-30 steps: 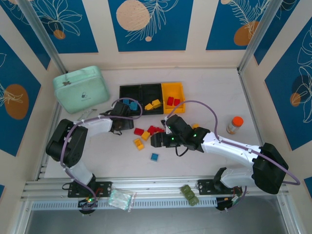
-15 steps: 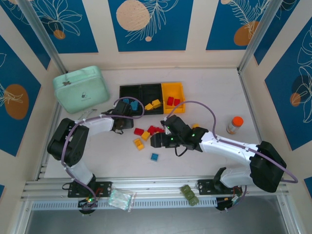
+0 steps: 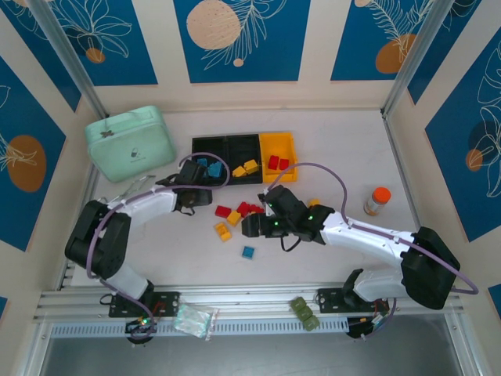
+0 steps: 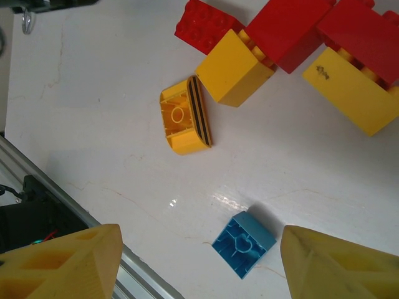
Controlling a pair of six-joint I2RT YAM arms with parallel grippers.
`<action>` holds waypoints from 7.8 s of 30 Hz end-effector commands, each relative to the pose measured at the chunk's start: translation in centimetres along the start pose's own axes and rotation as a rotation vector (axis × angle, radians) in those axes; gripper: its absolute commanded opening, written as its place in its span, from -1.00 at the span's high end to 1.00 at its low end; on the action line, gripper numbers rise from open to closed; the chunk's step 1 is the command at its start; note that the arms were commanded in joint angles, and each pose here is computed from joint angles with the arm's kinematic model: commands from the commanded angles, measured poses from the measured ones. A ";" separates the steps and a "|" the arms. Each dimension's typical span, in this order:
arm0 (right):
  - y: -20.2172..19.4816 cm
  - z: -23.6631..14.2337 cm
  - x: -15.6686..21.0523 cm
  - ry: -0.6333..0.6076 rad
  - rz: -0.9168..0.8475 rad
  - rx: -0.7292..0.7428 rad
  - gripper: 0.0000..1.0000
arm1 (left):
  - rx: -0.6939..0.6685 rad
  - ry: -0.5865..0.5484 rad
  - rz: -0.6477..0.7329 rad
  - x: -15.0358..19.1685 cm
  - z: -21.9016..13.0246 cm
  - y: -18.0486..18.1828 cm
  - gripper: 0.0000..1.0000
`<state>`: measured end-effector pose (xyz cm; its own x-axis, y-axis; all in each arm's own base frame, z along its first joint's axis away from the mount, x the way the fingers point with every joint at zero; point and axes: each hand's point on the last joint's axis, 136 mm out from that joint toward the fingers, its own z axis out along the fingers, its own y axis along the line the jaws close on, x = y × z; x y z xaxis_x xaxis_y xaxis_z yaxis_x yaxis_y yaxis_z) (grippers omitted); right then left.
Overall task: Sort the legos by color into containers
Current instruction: Pick up the lego from the center of the table, then place the lego in the container, then pick up the lego from the middle-right of the table, then place the lego in the container.
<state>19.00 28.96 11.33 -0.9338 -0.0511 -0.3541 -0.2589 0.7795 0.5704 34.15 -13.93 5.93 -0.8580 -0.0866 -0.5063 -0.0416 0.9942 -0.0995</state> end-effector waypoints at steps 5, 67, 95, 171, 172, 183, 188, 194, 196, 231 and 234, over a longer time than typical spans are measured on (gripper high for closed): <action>0.0 -0.5 0.0 -0.024 0.004 -0.005 -0.36 | 0.068 0.022 0.035 -1.7 -3.8 -1.7 -0.01; -1.2 -1.4 0.0 -0.047 0.046 0.032 -0.36 | 0.022 0.068 0.066 -16.5 3.6 -4.5 -0.49; -16.0 -9.1 -4.2 -0.126 0.388 0.496 -0.36 | 0.583 0.134 0.130 1.8 -10.9 -10.8 -0.46; -3.6 8.2 -23.3 0.030 0.182 0.252 0.39 | 0.384 0.118 -0.161 11.5 -10.4 -2.4 -0.46; -3.6 8.5 -23.6 0.028 0.184 0.247 0.40 | 0.384 0.118 -0.160 11.6 -10.4 -2.4 -0.46; -4.6 11.5 -25.5 0.031 0.210 0.272 0.38 | 0.378 0.132 -0.167 12.1 -10.2 -2.1 -0.46; -4.9 11.7 -26.0 0.021 0.219 0.280 0.21 | 0.378 0.131 -0.168 12.2 -10.1 -2.0 -0.46; -4.0 10.8 -26.3 0.007 0.192 0.283 -0.03 | 0.385 0.131 -0.168 12.2 -10.2 -2.1 -0.46; -3.6 10.2 -26.4 0.000 0.180 0.284 -0.06 | 0.386 0.129 -0.168 12.1 -10.2 -2.2 -0.46; -7.4 -2.1 -11.1 -0.054 0.026 0.403 -0.29 | 0.667 0.184 -0.046 9.4 -10.0 -11.0 -0.47; -8.1 -1.7 -10.8 -0.048 0.024 0.411 -0.29 | 0.671 0.192 -0.038 9.6 -9.9 -11.5 -0.47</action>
<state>30.50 22.58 11.76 -0.9349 0.0002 -0.3548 -0.0961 0.9625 0.2538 21.09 -24.08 9.23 -0.9469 -0.0684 -0.3143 0.1509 0.7684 -0.6219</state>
